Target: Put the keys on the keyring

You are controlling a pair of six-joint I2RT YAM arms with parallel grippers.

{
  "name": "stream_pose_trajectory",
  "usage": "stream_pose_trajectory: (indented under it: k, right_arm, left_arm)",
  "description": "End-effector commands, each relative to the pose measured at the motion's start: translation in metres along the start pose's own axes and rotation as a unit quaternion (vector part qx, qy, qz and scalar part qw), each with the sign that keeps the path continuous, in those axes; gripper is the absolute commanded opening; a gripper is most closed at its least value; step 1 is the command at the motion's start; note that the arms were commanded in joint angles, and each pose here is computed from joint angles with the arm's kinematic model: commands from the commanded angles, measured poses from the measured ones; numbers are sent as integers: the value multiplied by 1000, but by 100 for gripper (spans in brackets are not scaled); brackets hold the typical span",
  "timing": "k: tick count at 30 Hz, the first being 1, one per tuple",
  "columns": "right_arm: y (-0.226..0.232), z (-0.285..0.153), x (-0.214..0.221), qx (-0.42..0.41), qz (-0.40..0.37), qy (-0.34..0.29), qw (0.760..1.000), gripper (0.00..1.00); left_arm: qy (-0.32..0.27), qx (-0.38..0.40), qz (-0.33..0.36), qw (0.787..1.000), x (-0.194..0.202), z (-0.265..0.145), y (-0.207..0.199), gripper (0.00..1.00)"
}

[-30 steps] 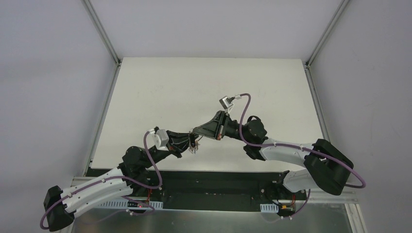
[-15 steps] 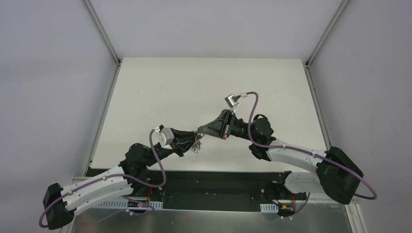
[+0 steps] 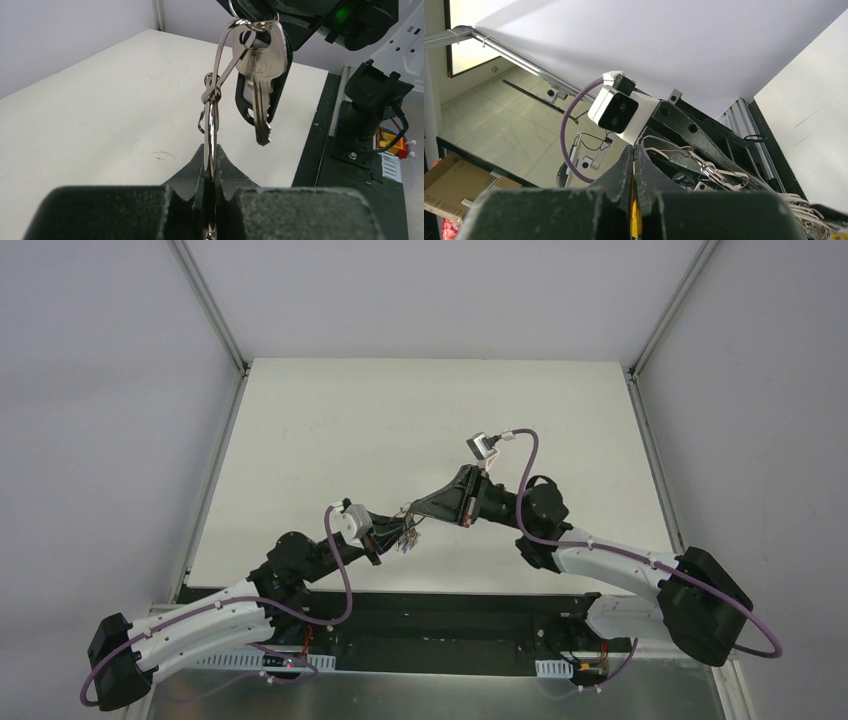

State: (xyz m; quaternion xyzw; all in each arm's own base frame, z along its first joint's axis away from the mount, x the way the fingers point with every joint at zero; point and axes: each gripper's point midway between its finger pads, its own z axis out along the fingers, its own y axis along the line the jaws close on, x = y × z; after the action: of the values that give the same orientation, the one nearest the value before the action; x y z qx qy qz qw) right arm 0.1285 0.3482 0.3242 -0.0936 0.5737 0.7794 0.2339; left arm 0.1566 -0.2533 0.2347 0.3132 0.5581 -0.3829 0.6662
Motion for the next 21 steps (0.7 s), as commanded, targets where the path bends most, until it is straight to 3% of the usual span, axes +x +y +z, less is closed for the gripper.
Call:
stream_pose_trajectory:
  k: [1,11,13,15,21]
  right_arm:
    - [32,-7,-5,-52,-42,-10,998,0]
    - [19,-35,10,-3,-63,3,998,0]
    - [8,-41,14,26,-65,3,998,9]
    - [-5,-47,14,61,-63,-2,996,26]
    - [-22,-67,13,132,-90,-21,987,45]
  left_arm:
    - [-35,-19,4,999,-26,3,7,0]
    - [-26,-73,7,997,-26,-2,26,0]
    - [-24,-76,9,997,-26,-2,27,0]
    - [-22,-75,11,997,-25,-1,27,0]
    - [-4,-89,14,996,-21,4,32,0]
